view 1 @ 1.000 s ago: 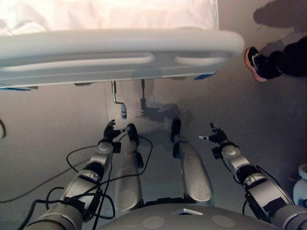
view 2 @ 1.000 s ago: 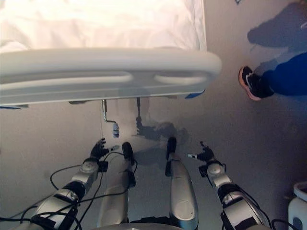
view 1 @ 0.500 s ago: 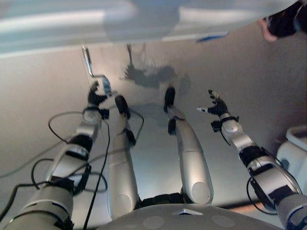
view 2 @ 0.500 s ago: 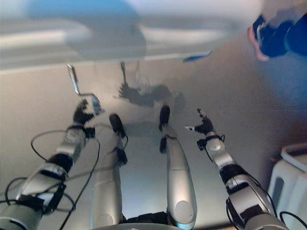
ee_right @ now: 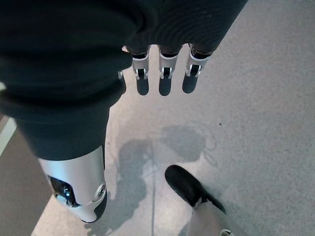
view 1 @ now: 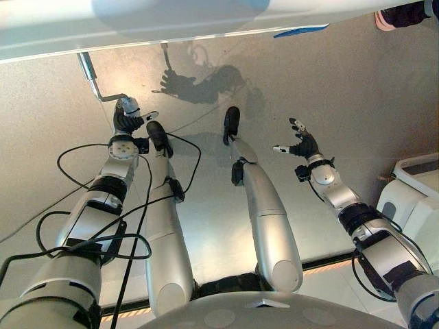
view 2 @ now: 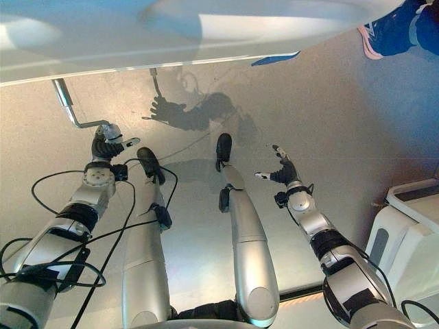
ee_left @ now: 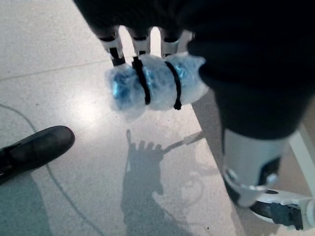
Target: Raise the hospital bed
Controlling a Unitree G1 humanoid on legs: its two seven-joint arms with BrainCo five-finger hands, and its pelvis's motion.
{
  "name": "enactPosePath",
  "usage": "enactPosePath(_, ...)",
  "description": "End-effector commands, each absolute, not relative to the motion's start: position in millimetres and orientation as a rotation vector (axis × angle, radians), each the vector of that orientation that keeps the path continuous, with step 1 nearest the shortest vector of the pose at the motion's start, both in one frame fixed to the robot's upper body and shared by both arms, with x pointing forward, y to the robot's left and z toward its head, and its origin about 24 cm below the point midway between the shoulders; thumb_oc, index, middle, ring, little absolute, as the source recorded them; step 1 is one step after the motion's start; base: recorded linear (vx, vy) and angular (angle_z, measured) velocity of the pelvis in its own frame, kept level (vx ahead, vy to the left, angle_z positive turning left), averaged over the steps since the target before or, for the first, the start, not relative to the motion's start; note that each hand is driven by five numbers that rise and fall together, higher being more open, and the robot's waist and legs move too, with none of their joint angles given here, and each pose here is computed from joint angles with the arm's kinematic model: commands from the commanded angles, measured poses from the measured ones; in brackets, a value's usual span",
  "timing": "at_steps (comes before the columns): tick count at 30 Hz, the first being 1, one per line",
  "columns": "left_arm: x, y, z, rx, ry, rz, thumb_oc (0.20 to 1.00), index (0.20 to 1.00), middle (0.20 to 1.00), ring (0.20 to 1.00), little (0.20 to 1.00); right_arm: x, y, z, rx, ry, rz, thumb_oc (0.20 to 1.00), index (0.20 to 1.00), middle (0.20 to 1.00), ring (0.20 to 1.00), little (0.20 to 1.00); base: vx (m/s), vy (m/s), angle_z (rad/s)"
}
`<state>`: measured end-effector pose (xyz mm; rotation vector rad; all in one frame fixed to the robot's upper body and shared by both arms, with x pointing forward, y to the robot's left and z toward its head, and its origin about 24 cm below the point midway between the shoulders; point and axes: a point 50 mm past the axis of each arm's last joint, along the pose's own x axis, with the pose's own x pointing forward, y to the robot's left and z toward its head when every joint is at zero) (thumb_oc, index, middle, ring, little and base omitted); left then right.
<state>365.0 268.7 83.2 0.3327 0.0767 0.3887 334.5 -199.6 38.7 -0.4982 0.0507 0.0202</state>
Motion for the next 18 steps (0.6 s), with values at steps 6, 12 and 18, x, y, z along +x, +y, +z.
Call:
enactPosePath(6, 359.7, 284.5, 87.8, 0.328, 0.058, 0.449, 1.000, 1.000, 1.000, 1.000, 1.000, 327.3, -197.7, 39.2, -0.511, 0.009, 0.057, 1.000, 1.000, 1.000, 1.000, 1.000, 0.00, 0.000, 0.00)
enactPosePath(12, 361.7, 282.6, 93.3, 0.347, 0.034, 0.441, 1.000, 1.000, 1.000, 1.000, 1.000, 327.7, -197.4, 42.1, -0.514, -0.008, 0.067, 1.000, 1.000, 1.000, 1.000, 1.000, 0.00, 0.000, 0.00)
enactPosePath(18, 362.8, 280.9, 93.3, 0.343, 0.035, 0.439, 1.000, 1.000, 1.000, 1.000, 1.000, 327.2, -197.1, 41.1, -0.512, -0.005, 0.066, 1.000, 1.000, 1.000, 1.000, 1.000, 0.00, 0.000, 0.00)
